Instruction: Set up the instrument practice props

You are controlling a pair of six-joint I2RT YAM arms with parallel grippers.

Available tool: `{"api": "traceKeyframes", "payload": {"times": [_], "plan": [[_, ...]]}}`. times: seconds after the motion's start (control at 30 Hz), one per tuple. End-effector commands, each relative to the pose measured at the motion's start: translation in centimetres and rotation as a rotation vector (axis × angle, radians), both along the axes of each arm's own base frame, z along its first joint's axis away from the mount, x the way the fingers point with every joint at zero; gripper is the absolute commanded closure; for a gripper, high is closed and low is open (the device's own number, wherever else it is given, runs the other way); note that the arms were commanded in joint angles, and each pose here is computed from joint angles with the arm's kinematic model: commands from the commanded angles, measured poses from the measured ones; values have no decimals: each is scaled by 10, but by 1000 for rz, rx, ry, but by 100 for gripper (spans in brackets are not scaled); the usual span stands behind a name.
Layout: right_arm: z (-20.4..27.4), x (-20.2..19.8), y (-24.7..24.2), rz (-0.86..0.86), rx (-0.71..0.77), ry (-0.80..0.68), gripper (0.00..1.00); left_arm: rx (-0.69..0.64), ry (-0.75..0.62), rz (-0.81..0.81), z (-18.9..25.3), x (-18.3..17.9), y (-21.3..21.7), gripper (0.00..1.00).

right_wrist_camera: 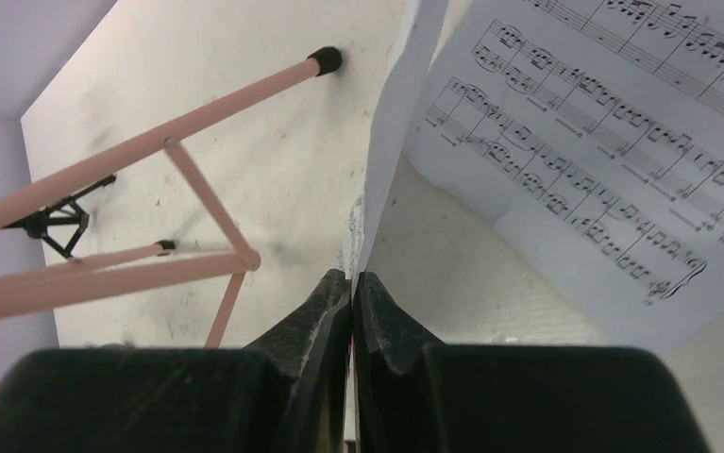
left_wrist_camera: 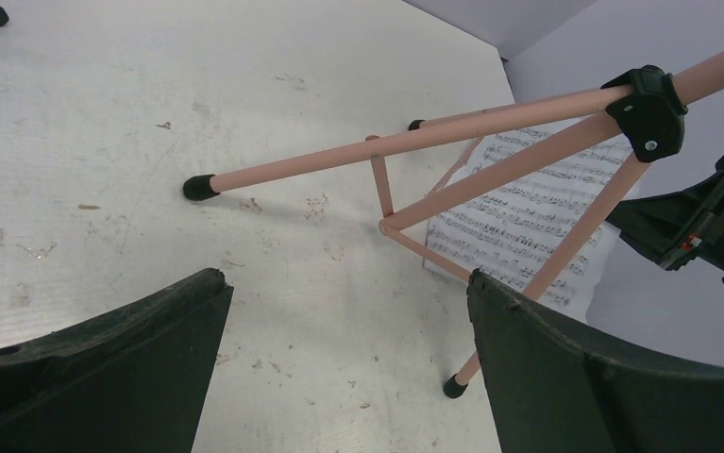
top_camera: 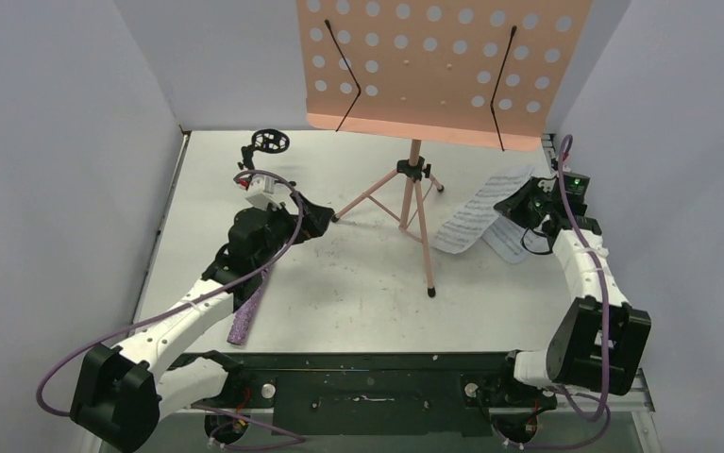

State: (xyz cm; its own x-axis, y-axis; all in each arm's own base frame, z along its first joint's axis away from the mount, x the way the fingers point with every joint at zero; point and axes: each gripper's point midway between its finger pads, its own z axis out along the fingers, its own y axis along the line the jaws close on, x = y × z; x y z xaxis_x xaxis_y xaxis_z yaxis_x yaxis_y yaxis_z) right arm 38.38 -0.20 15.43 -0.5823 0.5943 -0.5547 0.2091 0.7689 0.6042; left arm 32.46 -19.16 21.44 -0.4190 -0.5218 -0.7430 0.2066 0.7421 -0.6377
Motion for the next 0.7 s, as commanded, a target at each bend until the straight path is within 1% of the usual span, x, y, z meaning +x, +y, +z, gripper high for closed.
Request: {"api": "traceKeyframes", "payload": {"times": [0.0, 0.27, 0.33, 0.57, 0.67], "plan": [[23, -31, 8, 36, -66, 17, 95, -39, -125, -69, 46, 14, -16, 3], [101, -67, 4, 6, -176, -96, 95, -70, -150, -146, 55, 24, -35, 3], [114, -77, 6, 18, -191, -101, 95, -80, -161, -165, 59, 26, -39, 3], [152, -108, 22, 143, -240, -165, 95, -115, -151, -186, 61, 30, -47, 4], [162, -115, 31, 187, -232, -200, 95, -129, -146, -191, 62, 29, -48, 3]]}}
